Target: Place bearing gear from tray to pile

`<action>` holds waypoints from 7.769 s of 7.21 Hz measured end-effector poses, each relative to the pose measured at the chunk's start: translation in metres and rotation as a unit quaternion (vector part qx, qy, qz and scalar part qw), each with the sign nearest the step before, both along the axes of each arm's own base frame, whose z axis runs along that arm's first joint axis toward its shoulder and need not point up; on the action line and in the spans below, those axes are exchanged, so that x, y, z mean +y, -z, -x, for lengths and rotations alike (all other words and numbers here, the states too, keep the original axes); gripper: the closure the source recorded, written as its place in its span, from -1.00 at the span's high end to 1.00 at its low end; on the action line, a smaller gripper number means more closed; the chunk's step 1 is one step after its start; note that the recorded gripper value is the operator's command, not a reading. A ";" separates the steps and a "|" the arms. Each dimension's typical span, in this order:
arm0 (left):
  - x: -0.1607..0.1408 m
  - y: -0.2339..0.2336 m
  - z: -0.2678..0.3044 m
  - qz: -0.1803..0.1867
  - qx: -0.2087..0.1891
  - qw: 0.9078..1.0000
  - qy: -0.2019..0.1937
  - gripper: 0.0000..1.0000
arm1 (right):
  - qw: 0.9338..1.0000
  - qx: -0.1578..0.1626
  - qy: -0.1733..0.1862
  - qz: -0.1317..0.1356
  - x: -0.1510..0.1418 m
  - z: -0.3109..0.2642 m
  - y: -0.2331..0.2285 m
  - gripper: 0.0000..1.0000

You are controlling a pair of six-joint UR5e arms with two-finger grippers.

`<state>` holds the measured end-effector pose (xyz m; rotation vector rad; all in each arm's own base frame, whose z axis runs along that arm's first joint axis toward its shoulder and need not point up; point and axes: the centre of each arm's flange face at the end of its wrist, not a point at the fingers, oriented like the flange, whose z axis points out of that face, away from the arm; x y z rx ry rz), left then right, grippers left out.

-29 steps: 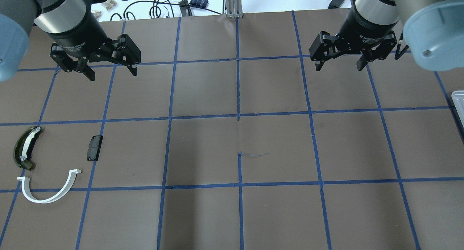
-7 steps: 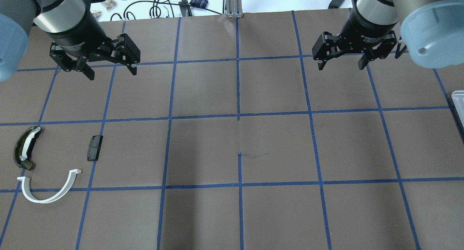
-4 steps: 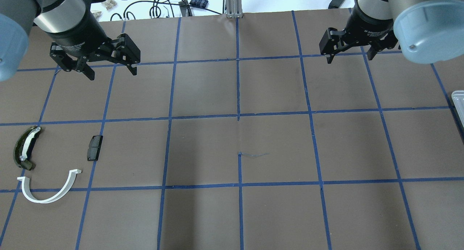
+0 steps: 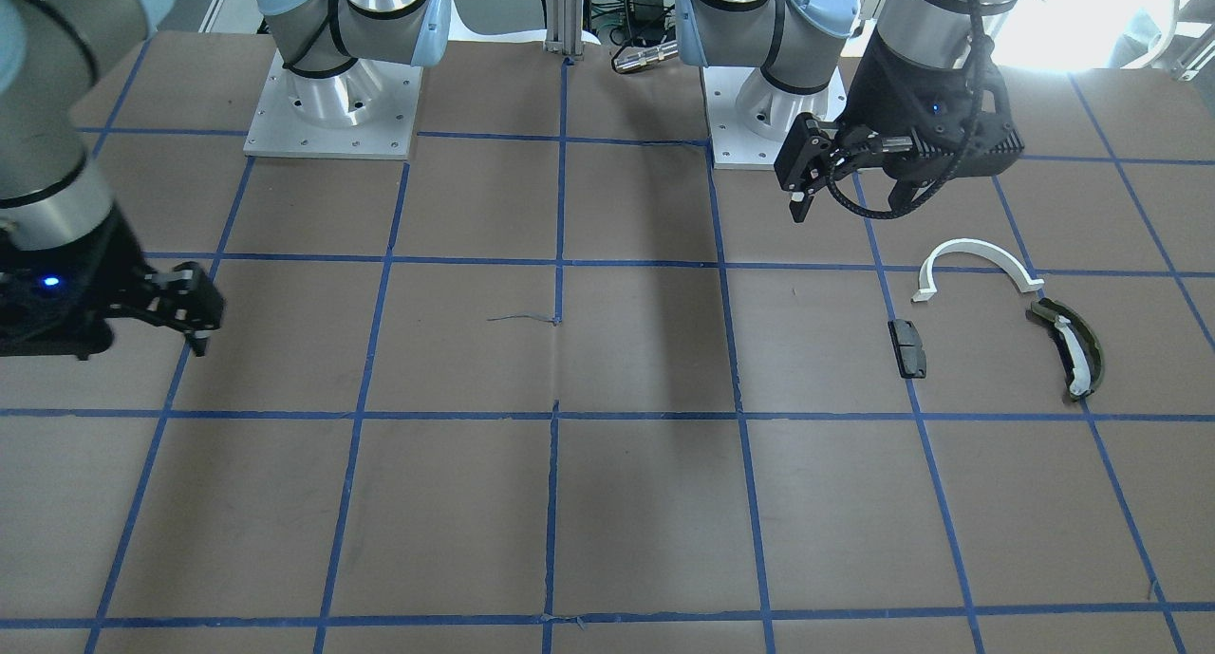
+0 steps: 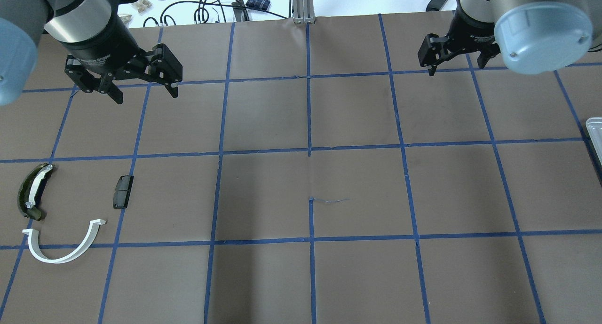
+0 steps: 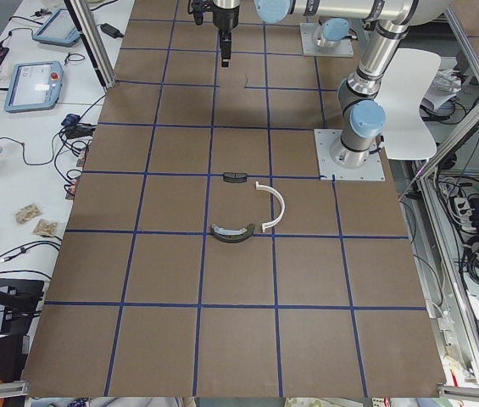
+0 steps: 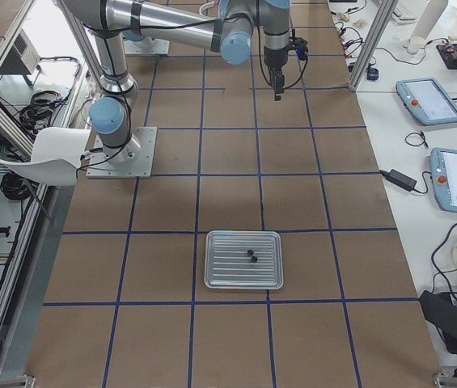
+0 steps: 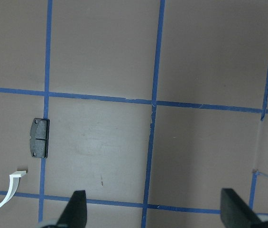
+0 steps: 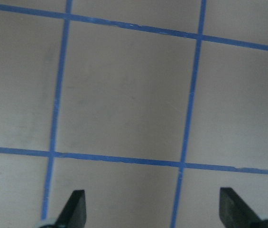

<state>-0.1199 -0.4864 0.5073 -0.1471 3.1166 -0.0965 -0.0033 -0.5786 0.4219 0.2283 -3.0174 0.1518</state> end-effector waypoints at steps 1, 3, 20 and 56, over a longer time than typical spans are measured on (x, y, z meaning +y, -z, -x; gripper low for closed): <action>-0.001 0.000 -0.001 0.000 0.000 1.000 0.000 1.00 | 0.999 -0.004 -0.031 -0.008 0.005 0.071 0.001 1.00; 0.000 -0.001 0.000 0.001 0.000 1.000 0.001 1.00 | 0.995 -0.013 -0.089 -0.040 0.045 0.216 0.012 1.00; 0.000 -0.002 0.001 0.002 0.001 1.000 -0.003 1.00 | 0.799 0.027 -0.594 -0.089 0.069 0.412 0.243 0.55; 0.000 -0.003 0.002 0.003 0.001 1.000 -0.004 1.00 | 0.987 -0.041 -0.146 -0.060 -0.004 0.114 0.109 0.83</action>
